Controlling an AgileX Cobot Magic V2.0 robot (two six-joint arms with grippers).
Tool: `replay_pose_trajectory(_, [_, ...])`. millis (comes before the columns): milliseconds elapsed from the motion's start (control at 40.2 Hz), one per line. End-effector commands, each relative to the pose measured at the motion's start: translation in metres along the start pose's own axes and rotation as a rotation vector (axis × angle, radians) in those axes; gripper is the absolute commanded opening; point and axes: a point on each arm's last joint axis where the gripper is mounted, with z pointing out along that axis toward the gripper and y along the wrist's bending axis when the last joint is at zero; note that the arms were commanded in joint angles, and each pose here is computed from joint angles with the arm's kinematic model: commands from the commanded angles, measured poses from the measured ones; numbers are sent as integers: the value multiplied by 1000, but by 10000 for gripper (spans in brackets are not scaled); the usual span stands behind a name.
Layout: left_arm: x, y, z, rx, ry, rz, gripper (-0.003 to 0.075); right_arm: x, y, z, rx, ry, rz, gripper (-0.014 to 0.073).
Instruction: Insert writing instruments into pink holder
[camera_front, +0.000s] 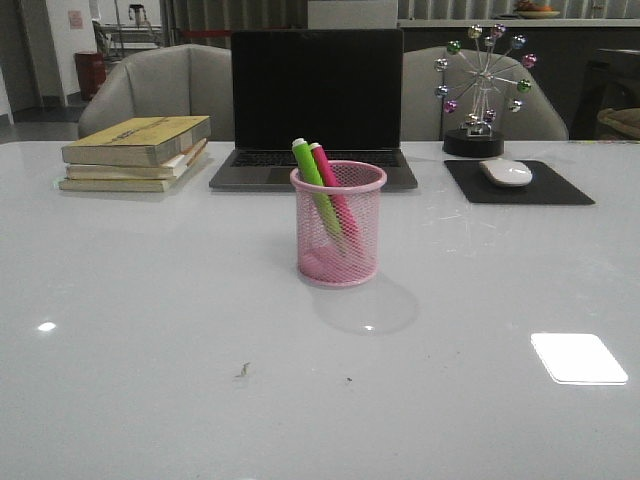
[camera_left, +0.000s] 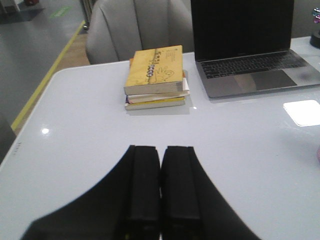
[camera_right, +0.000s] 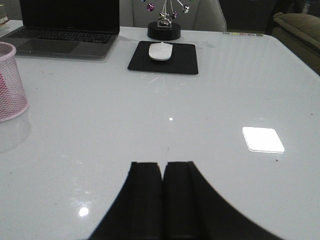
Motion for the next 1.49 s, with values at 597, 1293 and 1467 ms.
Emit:
replay_pose_trajectory(597, [101, -6, -40, -22, -243, -40, 100, -10, -1, -2, 8, -102, 4, 50])
replay_pose_trajectory(1293, [121, -7, -39, -24, -271, -40, 100, -10, -1, -2, 8, -102, 4, 50])
replay_pose_trajectory(1467, [121, -7, -39, -24, -271, -40, 100, -10, -1, -2, 8, -102, 4, 50])
